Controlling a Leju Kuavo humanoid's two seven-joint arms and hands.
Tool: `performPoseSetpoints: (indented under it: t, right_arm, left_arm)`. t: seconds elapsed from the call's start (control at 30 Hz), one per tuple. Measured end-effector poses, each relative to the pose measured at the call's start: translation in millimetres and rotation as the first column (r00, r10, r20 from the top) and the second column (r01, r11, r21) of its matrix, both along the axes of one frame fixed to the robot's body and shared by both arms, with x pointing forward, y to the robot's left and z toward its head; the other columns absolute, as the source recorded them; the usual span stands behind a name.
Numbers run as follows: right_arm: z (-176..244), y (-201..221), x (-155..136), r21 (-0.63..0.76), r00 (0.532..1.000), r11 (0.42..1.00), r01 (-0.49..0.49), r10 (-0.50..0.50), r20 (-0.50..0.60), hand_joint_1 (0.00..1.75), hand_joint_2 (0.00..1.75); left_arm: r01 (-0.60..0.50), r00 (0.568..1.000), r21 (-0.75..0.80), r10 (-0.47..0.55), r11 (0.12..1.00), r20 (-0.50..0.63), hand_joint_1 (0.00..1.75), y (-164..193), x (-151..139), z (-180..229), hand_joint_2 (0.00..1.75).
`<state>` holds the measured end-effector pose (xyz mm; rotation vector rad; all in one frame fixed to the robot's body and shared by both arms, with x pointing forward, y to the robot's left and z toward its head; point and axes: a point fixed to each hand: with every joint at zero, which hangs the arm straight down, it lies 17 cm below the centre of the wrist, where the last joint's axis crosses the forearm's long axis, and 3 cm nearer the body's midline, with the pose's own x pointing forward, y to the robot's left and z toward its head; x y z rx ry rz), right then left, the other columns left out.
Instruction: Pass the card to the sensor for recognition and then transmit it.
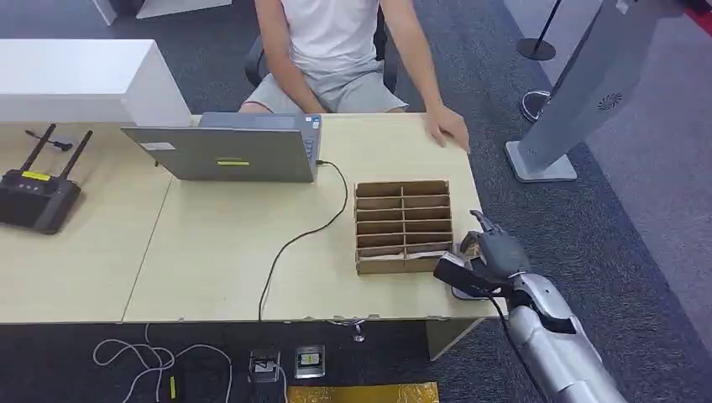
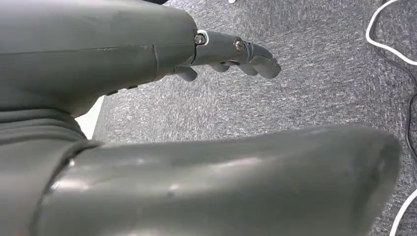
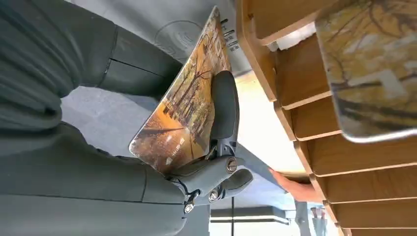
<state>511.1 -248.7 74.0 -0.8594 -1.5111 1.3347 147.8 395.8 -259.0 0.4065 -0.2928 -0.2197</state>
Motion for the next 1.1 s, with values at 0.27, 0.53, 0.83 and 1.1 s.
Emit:
performPoseSetpoints:
  t: [0.27,0.53,0.83,1.1]
  right_arm:
    - [0.4,-1.8,5.5,0.003,1.000,1.000,0.003,-0.003,0.000,1.75,1.75]
    - [5.4,-2.3,11.2,-0.001,1.000,1.000,0.001,-0.001,0.008,1.75,1.75]
    - [40.9,-25.6,36.1,-0.050,0.998,0.998,0.026,-0.023,0.064,1.75,1.75]
    - [98.5,-55.2,63.4,-0.096,0.986,0.993,0.066,-0.050,0.161,1.75,1.75]
  left_arm:
    - [-0.001,1.000,0.002,0.001,1.000,0.001,0.00,0.1,0.0,0.1,0.00]
    - [-0.001,1.000,0.006,0.001,1.000,0.002,0.00,0.4,0.4,0.3,0.00]
    - [0.024,1.000,0.012,-0.024,1.000,0.013,0.00,0.0,3.0,1.1,0.00]
    - [0.046,0.999,0.014,-0.047,0.999,0.018,0.00,-1.2,4.6,1.4,0.00]
